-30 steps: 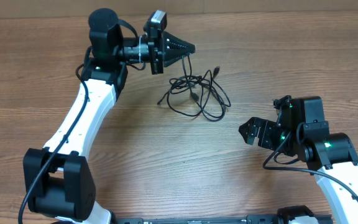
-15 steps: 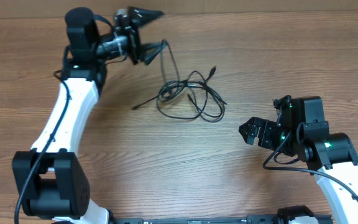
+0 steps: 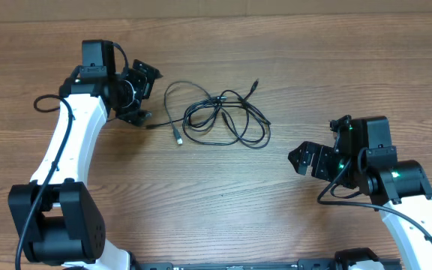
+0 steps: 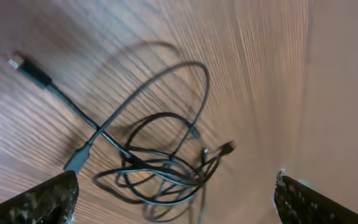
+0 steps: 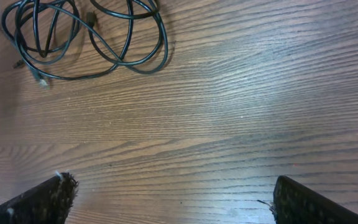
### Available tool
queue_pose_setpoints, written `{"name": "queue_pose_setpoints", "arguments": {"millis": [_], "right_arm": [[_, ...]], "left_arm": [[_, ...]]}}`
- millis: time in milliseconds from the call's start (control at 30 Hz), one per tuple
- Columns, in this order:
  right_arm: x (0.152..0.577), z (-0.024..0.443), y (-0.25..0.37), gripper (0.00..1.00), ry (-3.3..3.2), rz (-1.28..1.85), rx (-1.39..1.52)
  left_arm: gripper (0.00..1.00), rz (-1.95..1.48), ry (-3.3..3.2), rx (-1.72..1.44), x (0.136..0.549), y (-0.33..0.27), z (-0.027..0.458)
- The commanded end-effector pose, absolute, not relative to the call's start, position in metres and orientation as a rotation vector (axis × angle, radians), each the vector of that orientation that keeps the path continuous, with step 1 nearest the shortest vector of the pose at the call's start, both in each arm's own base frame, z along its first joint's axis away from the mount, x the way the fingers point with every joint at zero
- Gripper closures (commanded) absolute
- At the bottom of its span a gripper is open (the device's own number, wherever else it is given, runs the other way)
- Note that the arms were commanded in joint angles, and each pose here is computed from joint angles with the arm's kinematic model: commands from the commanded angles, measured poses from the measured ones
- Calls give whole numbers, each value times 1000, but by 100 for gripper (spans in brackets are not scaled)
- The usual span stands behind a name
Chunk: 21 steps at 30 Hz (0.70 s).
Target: Untangle cables
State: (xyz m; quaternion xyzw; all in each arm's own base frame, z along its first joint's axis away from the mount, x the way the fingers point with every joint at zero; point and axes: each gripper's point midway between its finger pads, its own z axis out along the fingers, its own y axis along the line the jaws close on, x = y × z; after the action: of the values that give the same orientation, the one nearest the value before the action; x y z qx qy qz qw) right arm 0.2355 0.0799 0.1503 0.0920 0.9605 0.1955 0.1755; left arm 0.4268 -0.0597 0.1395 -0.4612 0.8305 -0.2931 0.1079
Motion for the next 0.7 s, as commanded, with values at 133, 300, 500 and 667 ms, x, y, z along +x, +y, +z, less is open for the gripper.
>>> {"name": "queue_pose_setpoints", "arguments": {"millis": [133, 300, 500, 667], "right_arm": [[238, 153, 79, 0, 2702, 543, 256], [239, 154, 79, 0, 2696, 544, 254], [239, 154, 79, 0, 2696, 544, 255], [239, 154, 79, 0, 2696, 544, 255]], "left_arm": [[0, -819, 2639, -365, 414, -104, 153], [0, -695, 2657, -18, 406, -131, 148], [0, -469, 2662, 165, 402, -150, 137], [0, -373, 2630, 303, 404, -171, 130]]}}
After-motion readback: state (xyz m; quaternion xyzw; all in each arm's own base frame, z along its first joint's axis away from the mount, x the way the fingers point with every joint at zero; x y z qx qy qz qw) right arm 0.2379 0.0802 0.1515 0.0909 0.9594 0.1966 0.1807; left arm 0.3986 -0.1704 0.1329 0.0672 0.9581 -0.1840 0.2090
